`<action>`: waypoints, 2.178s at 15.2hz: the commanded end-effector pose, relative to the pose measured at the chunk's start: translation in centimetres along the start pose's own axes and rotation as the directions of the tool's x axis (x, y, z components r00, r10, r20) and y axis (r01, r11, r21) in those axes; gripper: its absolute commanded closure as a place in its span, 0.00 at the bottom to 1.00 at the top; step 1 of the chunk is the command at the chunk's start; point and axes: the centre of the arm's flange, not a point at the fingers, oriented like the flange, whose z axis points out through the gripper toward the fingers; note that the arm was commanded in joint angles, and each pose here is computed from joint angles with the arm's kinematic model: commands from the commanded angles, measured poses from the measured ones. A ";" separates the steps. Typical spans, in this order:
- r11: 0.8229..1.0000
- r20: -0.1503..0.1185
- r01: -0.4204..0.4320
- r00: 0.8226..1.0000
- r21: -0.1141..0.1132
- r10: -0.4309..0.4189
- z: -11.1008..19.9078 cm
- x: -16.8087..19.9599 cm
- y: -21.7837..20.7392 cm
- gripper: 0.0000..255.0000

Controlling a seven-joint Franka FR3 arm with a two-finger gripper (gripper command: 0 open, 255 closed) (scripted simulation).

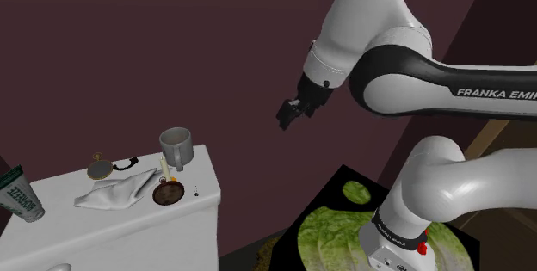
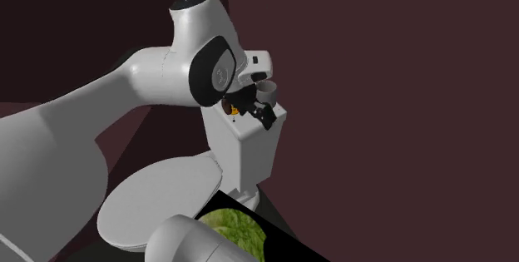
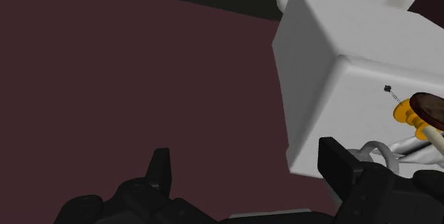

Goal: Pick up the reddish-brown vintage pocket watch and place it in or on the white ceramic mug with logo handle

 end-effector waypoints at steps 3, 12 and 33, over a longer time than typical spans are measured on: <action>0.998 -0.086 -0.055 0.995 -0.020 0.053 2.2 -1.9 -5.1 0.00; 0.983 -0.273 -0.175 0.950 -0.051 0.155 8.2 -4.4 -16.8 0.00; 0.916 -0.594 -0.398 0.748 -0.047 0.295 22.9 -1.1 -37.2 0.00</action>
